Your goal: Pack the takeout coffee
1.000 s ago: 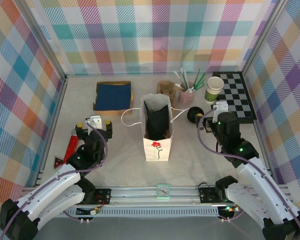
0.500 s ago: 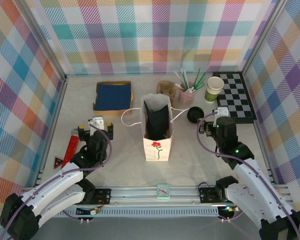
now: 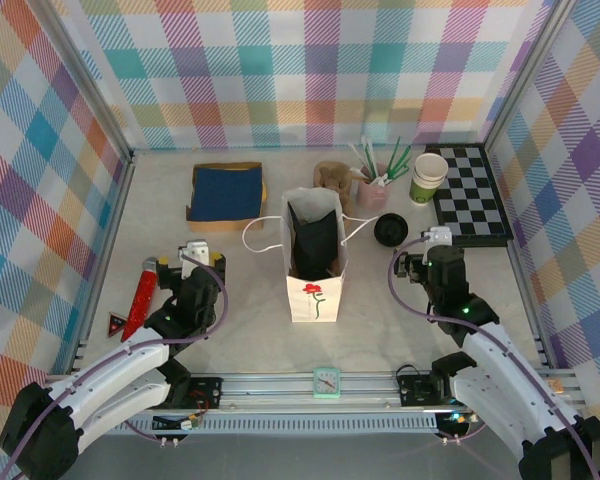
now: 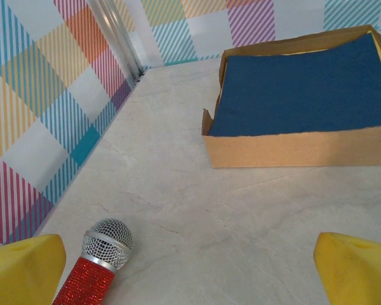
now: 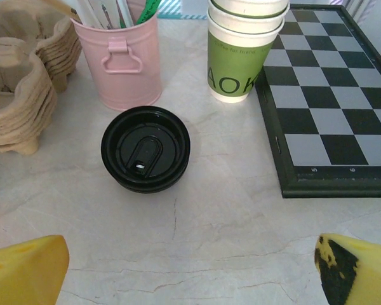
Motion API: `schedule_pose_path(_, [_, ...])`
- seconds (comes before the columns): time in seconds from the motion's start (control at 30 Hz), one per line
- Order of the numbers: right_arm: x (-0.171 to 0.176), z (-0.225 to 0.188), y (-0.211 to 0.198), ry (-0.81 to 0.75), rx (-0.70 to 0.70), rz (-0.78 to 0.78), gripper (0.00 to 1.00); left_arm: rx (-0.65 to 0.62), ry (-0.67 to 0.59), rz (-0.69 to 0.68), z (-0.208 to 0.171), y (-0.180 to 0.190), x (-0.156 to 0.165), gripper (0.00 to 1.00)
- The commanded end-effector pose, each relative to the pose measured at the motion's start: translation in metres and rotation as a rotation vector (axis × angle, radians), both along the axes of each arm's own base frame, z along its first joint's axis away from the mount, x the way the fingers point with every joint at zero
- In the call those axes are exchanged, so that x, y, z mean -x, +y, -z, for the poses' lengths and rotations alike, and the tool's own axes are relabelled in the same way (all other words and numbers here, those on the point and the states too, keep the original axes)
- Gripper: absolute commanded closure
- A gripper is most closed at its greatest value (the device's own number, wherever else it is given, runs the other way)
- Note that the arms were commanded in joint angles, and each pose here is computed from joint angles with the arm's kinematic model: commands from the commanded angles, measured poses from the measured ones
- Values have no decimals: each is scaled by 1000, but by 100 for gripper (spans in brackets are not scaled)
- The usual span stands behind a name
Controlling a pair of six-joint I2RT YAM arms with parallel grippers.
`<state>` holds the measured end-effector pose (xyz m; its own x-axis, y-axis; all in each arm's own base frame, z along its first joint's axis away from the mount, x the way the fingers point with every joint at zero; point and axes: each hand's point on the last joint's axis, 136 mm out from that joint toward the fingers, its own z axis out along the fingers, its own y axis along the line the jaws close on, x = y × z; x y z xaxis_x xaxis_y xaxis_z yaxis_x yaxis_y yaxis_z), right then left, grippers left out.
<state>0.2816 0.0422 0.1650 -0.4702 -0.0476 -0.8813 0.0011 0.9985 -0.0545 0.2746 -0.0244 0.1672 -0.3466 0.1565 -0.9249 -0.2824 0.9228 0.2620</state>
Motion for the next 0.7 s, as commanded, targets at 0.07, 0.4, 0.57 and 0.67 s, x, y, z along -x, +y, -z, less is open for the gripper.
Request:
schedule_pose_path(0.07, [-6,3,1,-8,-5,1,1,17,-22,-52,2,10,4,0])
schedule_pose_path(0.4, [-4,18,-12,45,9,94,1,6,-39,-84,7,17,8,0])
schedule_pose_path(0.57, [6,19,-14,27,38,59,1,10,-54,-94,10,21,12,0])
schedule_pose_path(0.67, [15,17,-20,-22,34,68,1,13,-62,-97,11,24,16,0])
